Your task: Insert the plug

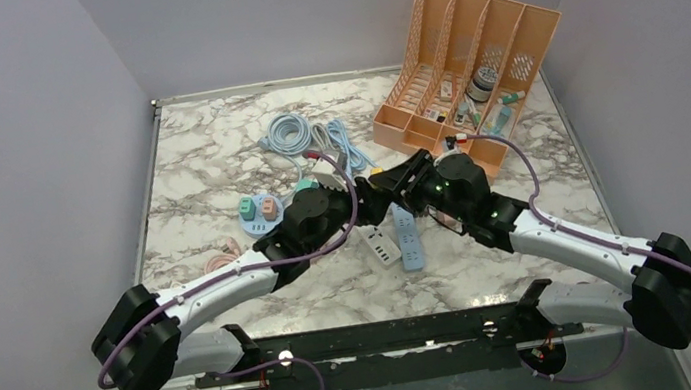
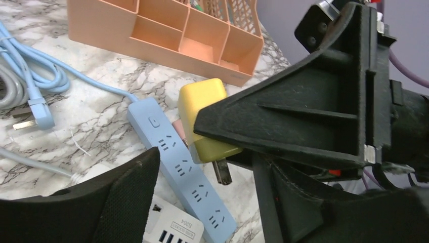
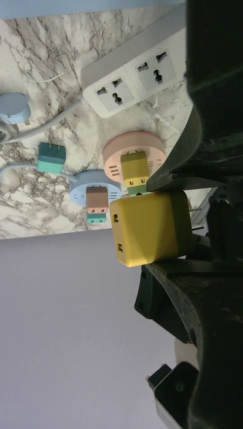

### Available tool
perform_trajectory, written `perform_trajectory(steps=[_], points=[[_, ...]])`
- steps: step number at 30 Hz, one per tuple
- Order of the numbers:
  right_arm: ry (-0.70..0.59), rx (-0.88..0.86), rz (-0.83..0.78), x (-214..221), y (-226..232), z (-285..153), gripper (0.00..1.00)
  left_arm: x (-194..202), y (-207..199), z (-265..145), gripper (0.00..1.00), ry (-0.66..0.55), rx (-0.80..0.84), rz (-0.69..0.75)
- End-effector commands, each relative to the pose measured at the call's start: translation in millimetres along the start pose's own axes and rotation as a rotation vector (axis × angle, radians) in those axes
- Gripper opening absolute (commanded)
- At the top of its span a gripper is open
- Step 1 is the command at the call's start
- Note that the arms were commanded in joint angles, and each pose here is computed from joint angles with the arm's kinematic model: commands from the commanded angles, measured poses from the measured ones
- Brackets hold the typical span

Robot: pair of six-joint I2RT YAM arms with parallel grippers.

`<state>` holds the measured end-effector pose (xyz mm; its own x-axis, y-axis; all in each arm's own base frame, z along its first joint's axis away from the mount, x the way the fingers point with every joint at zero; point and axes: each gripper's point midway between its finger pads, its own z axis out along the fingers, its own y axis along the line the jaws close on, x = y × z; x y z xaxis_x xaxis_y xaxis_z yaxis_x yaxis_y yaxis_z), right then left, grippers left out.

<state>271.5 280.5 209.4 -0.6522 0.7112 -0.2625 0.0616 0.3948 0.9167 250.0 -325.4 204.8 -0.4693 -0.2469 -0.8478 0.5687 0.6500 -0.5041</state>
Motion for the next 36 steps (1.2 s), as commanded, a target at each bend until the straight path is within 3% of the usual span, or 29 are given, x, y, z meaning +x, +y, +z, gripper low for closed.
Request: perform_trajectory(steps=[1,5,10,13,14,16,19,22,29,36], points=[[-0.026,-0.056,0.083,-9.0,24.4,-0.7,0.37,-34.4,1.1,7.9,0.65,-0.175,-0.055,-0.085],[-0.020,-0.039,0.098,-7.6,21.1,0.3,0.37,-46.3,5.4,5.6,0.50,-0.268,-0.089,-0.075],[0.017,-0.015,0.102,-1.5,20.4,3.8,0.37,-50.4,-4.1,6.4,0.43,-0.316,-0.051,-0.012],[0.043,-0.034,0.086,2.4,26.2,3.5,0.39,-46.4,-3.9,9.3,0.25,-0.309,-0.045,0.001],[0.056,-0.037,0.071,4.2,27.9,2.8,0.42,-45.0,-4.3,10.0,0.20,-0.303,-0.040,0.012],[0.068,-0.056,-0.025,4.7,32.5,-0.8,0.59,-43.7,-5.7,9.2,0.15,-0.296,-0.029,0.025],[0.049,-0.100,-0.214,-0.8,39.4,-9.6,0.76,-42.1,-6.6,4.3,0.14,-0.284,-0.003,0.032],[0.004,-0.130,-0.342,-12.6,46.4,-25.2,0.84,-39.0,-5.4,-0.6,0.14,-0.235,0.048,0.013],[-0.069,-0.211,-0.608,-29.3,61.3,-75.1,0.85,-36.2,-23.7,-19.6,0.12,-0.065,0.264,-0.067],[0.011,-0.269,-0.752,-18.2,68.2,-116.2,0.84,-34.1,-63.2,-50.7,0.12,0.117,0.496,-0.118]])
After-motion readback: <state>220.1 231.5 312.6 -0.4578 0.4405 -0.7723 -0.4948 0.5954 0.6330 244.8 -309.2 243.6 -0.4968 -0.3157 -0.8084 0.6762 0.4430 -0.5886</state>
